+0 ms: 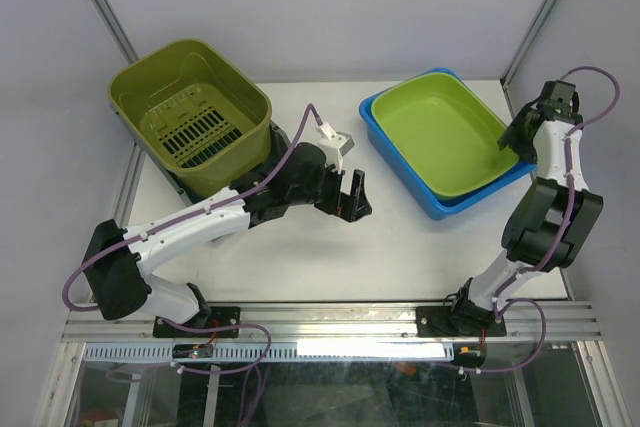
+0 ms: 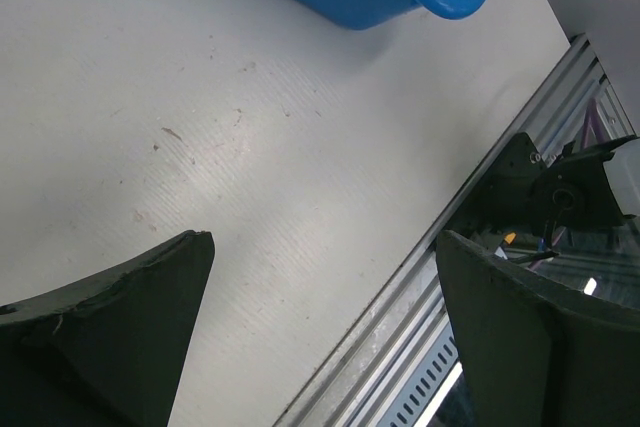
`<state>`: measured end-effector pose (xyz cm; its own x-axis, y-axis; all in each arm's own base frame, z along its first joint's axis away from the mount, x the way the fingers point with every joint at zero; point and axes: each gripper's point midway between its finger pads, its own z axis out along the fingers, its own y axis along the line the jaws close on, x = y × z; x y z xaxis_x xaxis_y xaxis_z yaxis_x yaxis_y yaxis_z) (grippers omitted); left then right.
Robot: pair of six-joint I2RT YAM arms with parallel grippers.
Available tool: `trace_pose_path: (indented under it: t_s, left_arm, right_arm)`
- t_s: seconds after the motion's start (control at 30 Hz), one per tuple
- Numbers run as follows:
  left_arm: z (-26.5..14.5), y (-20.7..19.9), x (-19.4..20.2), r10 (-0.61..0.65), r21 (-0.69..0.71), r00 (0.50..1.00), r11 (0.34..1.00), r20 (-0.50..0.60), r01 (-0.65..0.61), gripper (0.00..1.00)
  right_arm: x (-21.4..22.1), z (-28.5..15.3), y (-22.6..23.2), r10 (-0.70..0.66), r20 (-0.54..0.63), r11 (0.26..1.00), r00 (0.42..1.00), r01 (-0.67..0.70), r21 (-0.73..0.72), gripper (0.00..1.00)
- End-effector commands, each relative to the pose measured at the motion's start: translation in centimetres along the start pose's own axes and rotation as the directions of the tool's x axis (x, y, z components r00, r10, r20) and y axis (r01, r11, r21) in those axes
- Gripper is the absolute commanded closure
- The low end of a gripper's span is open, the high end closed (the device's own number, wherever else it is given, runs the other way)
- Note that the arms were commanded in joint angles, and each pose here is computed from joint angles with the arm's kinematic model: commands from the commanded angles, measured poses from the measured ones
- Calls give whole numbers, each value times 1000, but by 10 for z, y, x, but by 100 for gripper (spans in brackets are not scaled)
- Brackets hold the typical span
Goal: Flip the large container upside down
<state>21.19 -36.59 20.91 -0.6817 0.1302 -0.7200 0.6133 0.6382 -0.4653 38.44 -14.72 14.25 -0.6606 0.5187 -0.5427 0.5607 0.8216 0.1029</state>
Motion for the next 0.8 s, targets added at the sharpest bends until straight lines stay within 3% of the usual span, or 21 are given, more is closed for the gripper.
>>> trace_pose_path:
  t_s: [0.0, 0.17, 0.33, 0.53, 0.77]
  left_arm:
    - [-4, -15, -11, 6, 49, 999, 999, 36, -8, 1]
    - [-7, -15, -13, 10, 47, 999, 999, 47, -12, 1]
    - [-13, -22, -24, 11, 64, 997, 998, 76, -16, 1]
    - [-30, -39, -50, 22, 100, 990, 994, 138, -36, 1]
    - [-66, -64, -95, 42, 121, 970, 990, 238, -72, 1]
  right_arm:
    - [-7, -19, 8, 44, 43, 997, 998, -42, -59, 50]
    - [-6, -29, 11, 65, 55, 994, 996, -60, -97, 64]
    - [-17, -58, 12, 72, 112, 992, 991, -59, -114, 100]
    - [-30, -105, 13, 77, 216, 989, 973, -47, -142, 100]
    - [-39, -178, 31, 123, 343, 960, 931, -23, -281, 100]
